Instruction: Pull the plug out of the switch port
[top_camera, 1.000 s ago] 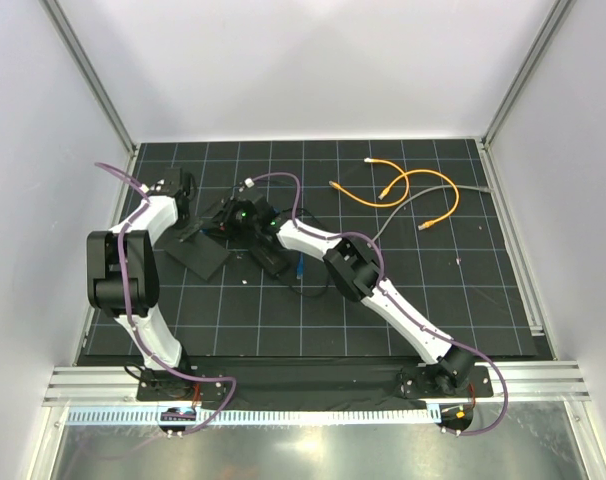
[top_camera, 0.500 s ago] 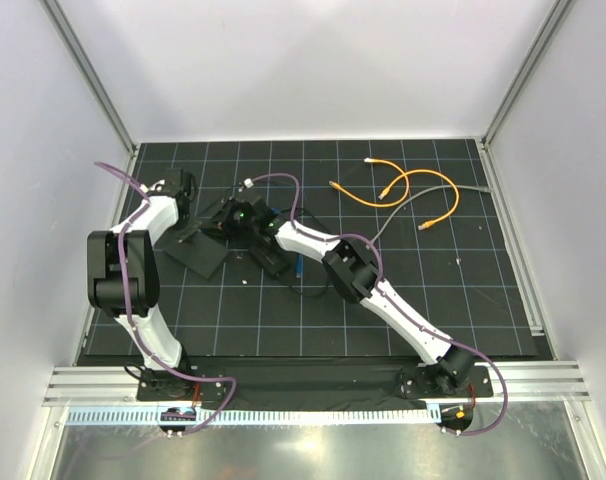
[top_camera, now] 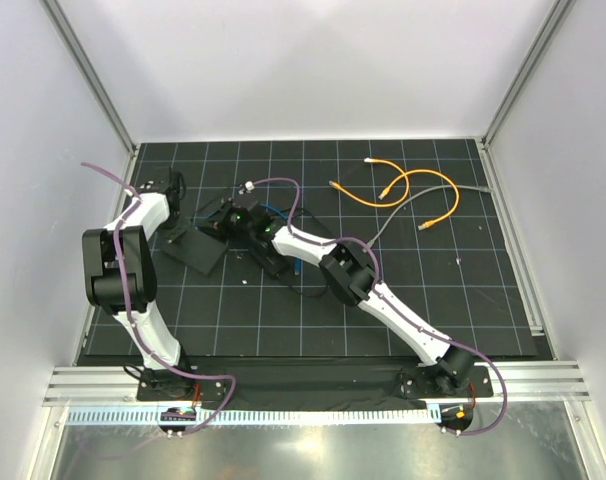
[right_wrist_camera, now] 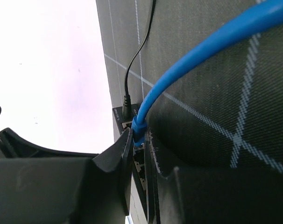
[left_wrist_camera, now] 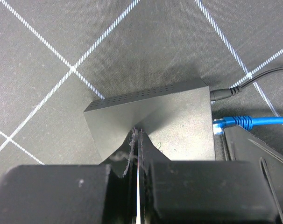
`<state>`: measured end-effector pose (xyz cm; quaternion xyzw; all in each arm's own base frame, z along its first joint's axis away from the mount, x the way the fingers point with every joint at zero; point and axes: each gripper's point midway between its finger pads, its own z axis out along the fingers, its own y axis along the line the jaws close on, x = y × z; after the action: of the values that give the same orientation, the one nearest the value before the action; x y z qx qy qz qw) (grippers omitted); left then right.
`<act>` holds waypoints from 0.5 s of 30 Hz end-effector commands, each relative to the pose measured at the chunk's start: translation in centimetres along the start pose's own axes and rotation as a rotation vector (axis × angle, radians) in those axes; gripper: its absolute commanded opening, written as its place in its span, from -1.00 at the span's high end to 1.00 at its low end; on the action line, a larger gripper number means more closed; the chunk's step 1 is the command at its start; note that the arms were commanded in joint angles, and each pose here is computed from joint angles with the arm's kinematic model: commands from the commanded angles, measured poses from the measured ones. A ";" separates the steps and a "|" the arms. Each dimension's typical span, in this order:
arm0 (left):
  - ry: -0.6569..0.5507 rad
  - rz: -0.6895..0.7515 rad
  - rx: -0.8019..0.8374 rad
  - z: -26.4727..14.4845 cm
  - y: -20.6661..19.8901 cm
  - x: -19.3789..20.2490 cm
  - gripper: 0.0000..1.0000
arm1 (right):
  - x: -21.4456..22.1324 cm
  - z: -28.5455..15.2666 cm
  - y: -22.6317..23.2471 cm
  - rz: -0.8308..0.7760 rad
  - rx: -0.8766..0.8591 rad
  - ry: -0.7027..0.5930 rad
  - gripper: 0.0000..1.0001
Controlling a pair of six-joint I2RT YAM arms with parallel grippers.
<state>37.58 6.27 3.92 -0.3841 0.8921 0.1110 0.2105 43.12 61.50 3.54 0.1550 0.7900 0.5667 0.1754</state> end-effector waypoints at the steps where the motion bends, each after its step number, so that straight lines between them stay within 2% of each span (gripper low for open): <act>1: 0.244 0.078 -0.130 3.2 3.9 6.9 1.00 | -3.1 0.4 0.1 -0.050 0.011 -0.171 0.98; 5: 0.227 0.077 -0.142 3.1 4.1 6.5 1.00 | -3.5 0.0 -0.3 -0.111 0.083 -0.190 0.98; 6: 0.225 0.077 -0.144 3.2 4.2 6.5 1.00 | -4.2 -0.1 -0.7 -0.129 0.114 -0.238 0.98; 10: 0.221 0.074 -0.151 3.2 4.3 6.5 1.00 | -4.3 -0.4 -1.0 -0.201 0.178 -0.279 0.98; 15: 0.229 0.085 -0.157 3.1 4.5 6.6 1.00 | -5.0 -0.5 -0.4 -0.221 0.169 -0.313 0.98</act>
<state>37.95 6.51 3.95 -0.3863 0.8900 0.1082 0.2164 43.96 61.86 3.50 0.1484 0.7991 0.5156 0.2711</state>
